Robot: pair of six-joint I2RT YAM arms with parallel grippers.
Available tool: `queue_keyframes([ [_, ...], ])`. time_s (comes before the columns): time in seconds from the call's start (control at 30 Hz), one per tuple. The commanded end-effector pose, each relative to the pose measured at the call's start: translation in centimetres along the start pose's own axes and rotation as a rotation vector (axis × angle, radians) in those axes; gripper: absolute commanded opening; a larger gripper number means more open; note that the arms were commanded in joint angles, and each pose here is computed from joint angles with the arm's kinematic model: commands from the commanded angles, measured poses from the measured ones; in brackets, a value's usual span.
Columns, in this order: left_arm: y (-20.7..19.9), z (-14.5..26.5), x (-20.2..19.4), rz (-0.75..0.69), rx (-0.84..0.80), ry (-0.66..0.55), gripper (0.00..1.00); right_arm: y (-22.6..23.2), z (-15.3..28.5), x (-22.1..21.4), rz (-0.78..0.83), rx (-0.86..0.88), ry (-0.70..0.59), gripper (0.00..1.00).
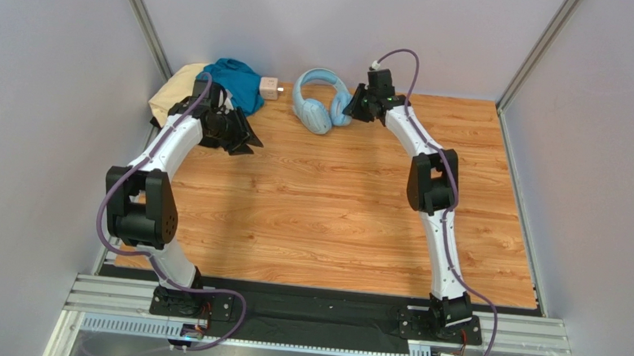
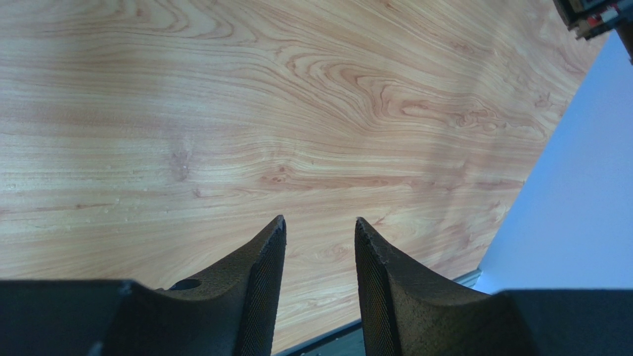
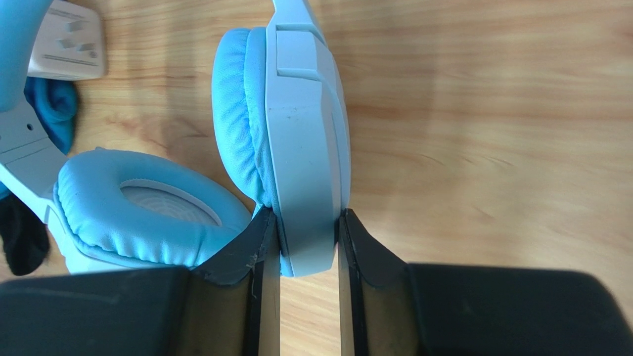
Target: Fold and stack the t-shirts
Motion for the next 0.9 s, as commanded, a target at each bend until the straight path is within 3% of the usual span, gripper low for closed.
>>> queue_keyframes([
  [0.0, -0.7, -0.1, 0.9, -0.023, -0.009, -0.012, 0.47, -2.8, 7.1, 4.3, -0.001, -0.133, -0.057, 0.0],
  [0.03, -0.7, -0.3, 1.1, -0.021, -0.005, -0.011, 0.47, -4.3, 7.3, 2.8, -0.004, -0.177, -0.011, 0.0],
  [0.1, -0.7, -0.4, 1.3, -0.021, 0.004, -0.018, 0.47, -5.6, 10.3, 3.8, -0.012, -0.226, -0.043, 0.0],
  [0.27, -1.5, -1.1, 2.6, -0.02, -0.009, -0.014, 0.47, -11.0, 13.7, 0.6, -0.048, -0.399, 0.023, 0.0],
  [0.4, -1.8, -2.5, 3.6, 0.005, -0.022, 0.014, 0.46, -13.7, 16.3, 0.7, -0.09, -0.478, 0.006, 0.0],
  [0.7, -2.5, -3.9, 6.0, -0.003, -0.026, -0.019, 0.46, -15.1, 18.5, 1.8, -0.069, -0.608, -0.012, 0.0],
  [0.83, -2.8, -3.0, 9.4, -0.033, -0.003, -0.118, 0.47, -15.2, 18.7, 1.2, -0.088, -0.61, 0.029, 0.0],
  [0.87, -2.8, -2.8, 10.1, -0.028, 0.006, -0.139, 0.47, -15.3, 18.7, 1.0, -0.091, -0.61, 0.039, 0.14],
])
Point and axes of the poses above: each gripper's point midway between its finger pads, its own z axis back along the fingers, its own y axis along the line the jaws close on, x = y × z, the point moved 8 cm from there along z, back along the fingers, and after that the axes turned 3 degrees about z, right-handed, at the moved point
